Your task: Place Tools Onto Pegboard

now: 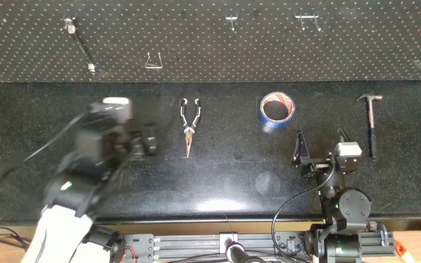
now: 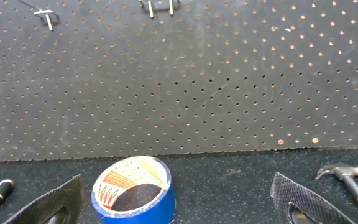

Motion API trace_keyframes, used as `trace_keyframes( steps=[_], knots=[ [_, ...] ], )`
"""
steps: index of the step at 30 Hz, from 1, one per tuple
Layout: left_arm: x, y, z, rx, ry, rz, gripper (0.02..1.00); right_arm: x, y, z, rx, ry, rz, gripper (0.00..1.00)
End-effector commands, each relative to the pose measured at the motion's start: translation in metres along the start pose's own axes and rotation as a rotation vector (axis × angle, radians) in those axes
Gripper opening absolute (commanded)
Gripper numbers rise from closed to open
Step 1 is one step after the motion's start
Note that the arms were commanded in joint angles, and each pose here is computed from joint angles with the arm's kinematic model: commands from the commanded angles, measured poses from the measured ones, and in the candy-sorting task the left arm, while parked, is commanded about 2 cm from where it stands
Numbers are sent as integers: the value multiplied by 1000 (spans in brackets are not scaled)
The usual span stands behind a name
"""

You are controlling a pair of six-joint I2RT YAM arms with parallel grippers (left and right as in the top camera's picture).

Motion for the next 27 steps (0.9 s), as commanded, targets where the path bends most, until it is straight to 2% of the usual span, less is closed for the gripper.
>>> trace_keyframes(
  steps=[1, 3, 4, 7, 9, 13, 21, 23, 27],
  knots=[
    [47, -56, -36, -172, 123, -32, 996, 0, 0, -1, 15, -1, 5, 976],
    [59, -64, -43, -240, 167, -27, 996, 0, 0, -1, 15, -1, 5, 976],
    [63, -67, -45, -234, 201, -31, 996, 0, 0, -1, 15, -1, 5, 976],
    [71, -72, -42, -209, 282, 67, 996, 0, 0, -1, 15, -1, 5, 976],
    [80, -79, -37, -203, 298, 91, 996, 0, 0, -1, 15, 0, 5, 974],
    [101, -95, -23, -102, 299, 122, 998, 0, 0, -1, 15, -1, 5, 976],
    [128, -77, -17, -121, 306, 224, 996, 0, 0, -1, 15, -1, 5, 976],
    [136, -77, -21, -104, 317, 229, 996, 0, 0, -1, 15, -1, 5, 976],
    [148, -81, -25, -47, 336, 180, 996, 0, 0, -1, 15, -1, 5, 976]
  ],
)
Point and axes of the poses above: each gripper's point midway between its finger pads, its own x axis out along the fingers, its own y axis along the line the jaws close on, z = x × y, the point moved 9 cm from there along -x, back along the fingers, and after that the axes turned 14 degrees about -x, right-handed, at the moved point
